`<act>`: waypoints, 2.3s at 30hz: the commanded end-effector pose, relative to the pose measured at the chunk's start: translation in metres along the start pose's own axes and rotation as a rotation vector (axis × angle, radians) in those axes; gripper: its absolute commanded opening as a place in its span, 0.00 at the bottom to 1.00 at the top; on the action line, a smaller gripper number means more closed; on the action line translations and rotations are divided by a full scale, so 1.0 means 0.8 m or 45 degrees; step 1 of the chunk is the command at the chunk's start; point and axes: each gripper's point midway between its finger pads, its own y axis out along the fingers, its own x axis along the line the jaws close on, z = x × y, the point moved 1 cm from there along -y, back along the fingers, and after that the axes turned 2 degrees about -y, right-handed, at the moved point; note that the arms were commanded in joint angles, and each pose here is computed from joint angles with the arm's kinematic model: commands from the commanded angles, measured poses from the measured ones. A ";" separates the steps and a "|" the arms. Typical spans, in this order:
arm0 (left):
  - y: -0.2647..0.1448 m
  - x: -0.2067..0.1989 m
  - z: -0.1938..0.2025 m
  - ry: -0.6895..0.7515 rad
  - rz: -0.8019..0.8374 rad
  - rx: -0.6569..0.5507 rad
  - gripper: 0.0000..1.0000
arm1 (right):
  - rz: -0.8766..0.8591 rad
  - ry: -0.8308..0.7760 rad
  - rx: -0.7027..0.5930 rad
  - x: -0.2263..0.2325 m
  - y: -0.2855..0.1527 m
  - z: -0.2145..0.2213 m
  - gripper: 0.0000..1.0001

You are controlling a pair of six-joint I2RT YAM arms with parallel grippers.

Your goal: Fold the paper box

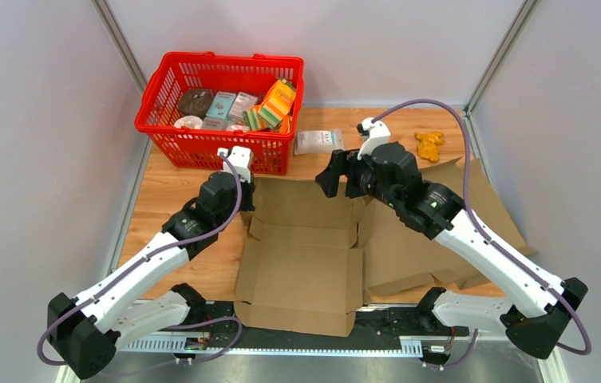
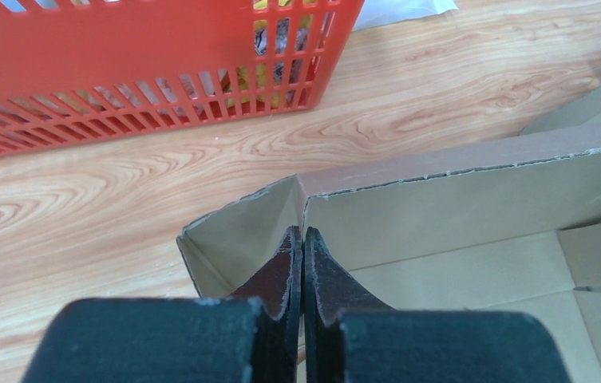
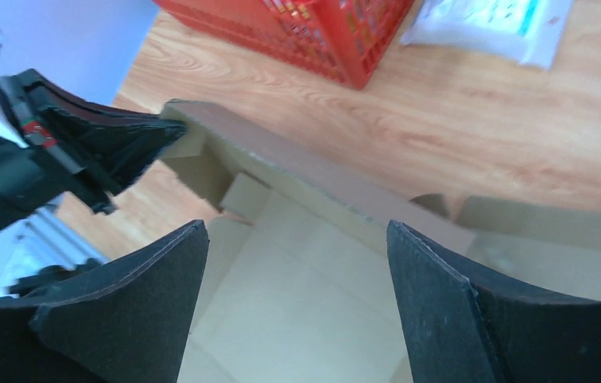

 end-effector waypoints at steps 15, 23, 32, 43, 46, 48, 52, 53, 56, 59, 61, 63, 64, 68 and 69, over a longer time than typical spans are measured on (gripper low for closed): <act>-0.015 0.002 0.027 -0.110 -0.006 -0.032 0.00 | 0.306 1.534 0.063 0.039 0.073 0.059 0.70; -0.018 -0.001 0.031 -0.134 0.017 -0.043 0.00 | 0.454 1.593 -0.009 0.025 0.111 0.064 0.61; -0.020 -0.003 0.038 -0.143 0.040 -0.036 0.00 | 0.455 1.554 0.054 0.024 0.125 0.102 0.36; -0.024 -0.001 0.044 -0.146 0.047 -0.030 0.01 | 0.492 1.312 -0.009 0.010 0.102 0.088 0.58; -0.025 -0.001 0.045 -0.150 0.051 -0.037 0.01 | 0.477 1.349 -0.002 0.015 0.109 0.087 0.52; -0.025 -0.003 0.045 -0.149 0.061 -0.036 0.01 | 0.455 1.363 -0.003 0.022 0.115 0.080 0.49; -0.026 -0.008 0.045 -0.143 0.091 -0.031 0.02 | 0.456 1.347 0.008 0.031 0.133 0.075 0.43; -0.029 -0.012 0.042 -0.144 0.119 -0.037 0.03 | 0.452 1.347 0.001 0.031 0.134 0.073 0.32; -0.039 -0.015 0.036 -0.152 0.161 -0.059 0.23 | 0.446 1.342 -0.018 0.026 0.134 0.079 0.16; -0.059 -0.004 0.029 -0.189 0.135 -0.105 0.44 | 0.426 1.340 -0.026 0.018 0.133 0.088 0.05; -0.070 0.006 0.025 -0.218 0.102 -0.123 0.50 | 0.431 1.335 -0.011 0.012 0.131 0.095 0.03; -0.087 0.020 0.025 -0.248 0.051 -0.140 0.51 | 0.411 1.332 -0.028 0.009 0.127 0.091 0.00; -0.092 0.031 0.032 -0.254 0.002 -0.125 0.51 | 0.411 1.335 -0.023 0.006 0.127 0.096 0.00; -0.115 0.048 0.035 -0.330 -0.041 -0.183 0.52 | 0.335 1.358 -0.049 -0.001 0.127 0.085 0.03; -0.117 0.052 0.038 -0.355 -0.061 -0.181 0.52 | 0.326 1.360 -0.054 -0.004 0.127 0.080 0.03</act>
